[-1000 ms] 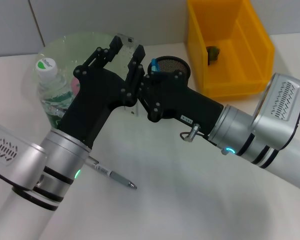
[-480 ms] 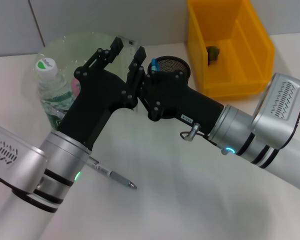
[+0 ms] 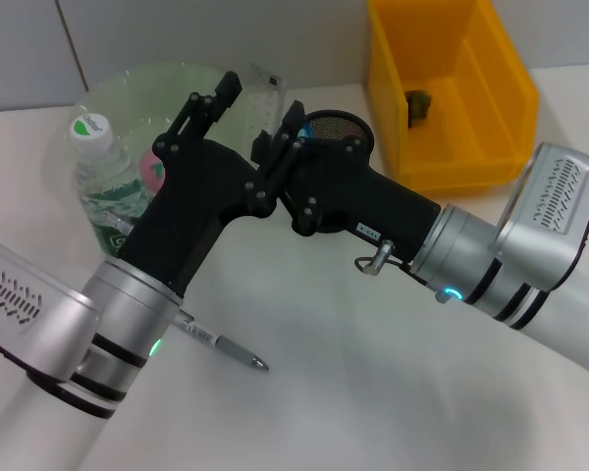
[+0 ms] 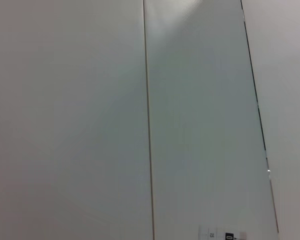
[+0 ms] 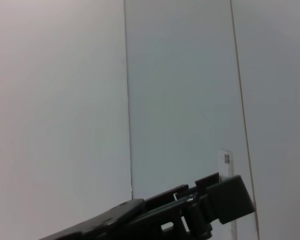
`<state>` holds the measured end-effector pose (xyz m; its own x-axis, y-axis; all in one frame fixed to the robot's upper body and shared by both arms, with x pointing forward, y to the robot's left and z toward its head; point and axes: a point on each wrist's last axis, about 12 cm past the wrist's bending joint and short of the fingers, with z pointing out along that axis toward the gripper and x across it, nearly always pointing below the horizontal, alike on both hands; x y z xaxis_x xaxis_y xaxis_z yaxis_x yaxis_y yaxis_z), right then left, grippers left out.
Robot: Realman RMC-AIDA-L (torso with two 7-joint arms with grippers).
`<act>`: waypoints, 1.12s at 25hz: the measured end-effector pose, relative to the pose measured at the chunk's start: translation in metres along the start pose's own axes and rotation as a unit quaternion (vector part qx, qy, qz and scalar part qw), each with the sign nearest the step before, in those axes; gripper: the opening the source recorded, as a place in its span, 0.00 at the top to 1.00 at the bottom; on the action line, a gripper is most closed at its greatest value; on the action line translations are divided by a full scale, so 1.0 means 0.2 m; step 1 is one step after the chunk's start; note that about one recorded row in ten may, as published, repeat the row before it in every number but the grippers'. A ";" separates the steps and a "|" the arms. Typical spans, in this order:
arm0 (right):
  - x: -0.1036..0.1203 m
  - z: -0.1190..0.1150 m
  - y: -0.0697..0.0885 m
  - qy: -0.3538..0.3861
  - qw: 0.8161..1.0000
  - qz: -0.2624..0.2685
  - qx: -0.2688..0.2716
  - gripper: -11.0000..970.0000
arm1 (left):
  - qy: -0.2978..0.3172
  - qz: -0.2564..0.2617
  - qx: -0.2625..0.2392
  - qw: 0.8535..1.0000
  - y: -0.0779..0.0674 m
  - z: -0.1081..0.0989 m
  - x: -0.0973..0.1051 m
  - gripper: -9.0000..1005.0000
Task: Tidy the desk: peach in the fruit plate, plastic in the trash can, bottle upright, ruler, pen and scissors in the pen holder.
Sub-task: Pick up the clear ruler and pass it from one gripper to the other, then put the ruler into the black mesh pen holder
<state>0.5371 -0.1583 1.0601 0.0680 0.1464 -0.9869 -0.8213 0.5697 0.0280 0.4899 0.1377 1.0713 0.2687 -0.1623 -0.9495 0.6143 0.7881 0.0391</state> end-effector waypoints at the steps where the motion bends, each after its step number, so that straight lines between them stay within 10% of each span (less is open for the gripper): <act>1: 0.00 0.00 0.00 0.000 1.000 0.000 0.000 0.98 | 0.000 -0.001 0.000 1.000 0.00 0.00 0.00 0.52; 4: 0.00 -0.01 0.00 0.001 1.000 0.000 0.002 0.98 | -0.002 -0.003 -0.002 1.000 0.00 0.00 0.00 0.52; 6: 0.00 -0.02 -0.01 0.001 1.000 -0.003 0.005 0.98 | -0.006 -0.005 -0.005 1.000 0.01 0.00 -0.01 0.26; 28: -0.08 -0.11 -0.25 -0.032 0.991 -0.052 0.122 0.95 | -0.025 -0.103 -0.008 0.994 0.14 -0.25 -0.05 0.19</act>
<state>0.5639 -0.2070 1.0713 0.1864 0.1233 -0.9747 -0.6476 0.7615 -0.0275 0.4682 0.1908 1.0657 0.1753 -0.3495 -0.9204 0.6480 0.7448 -0.1594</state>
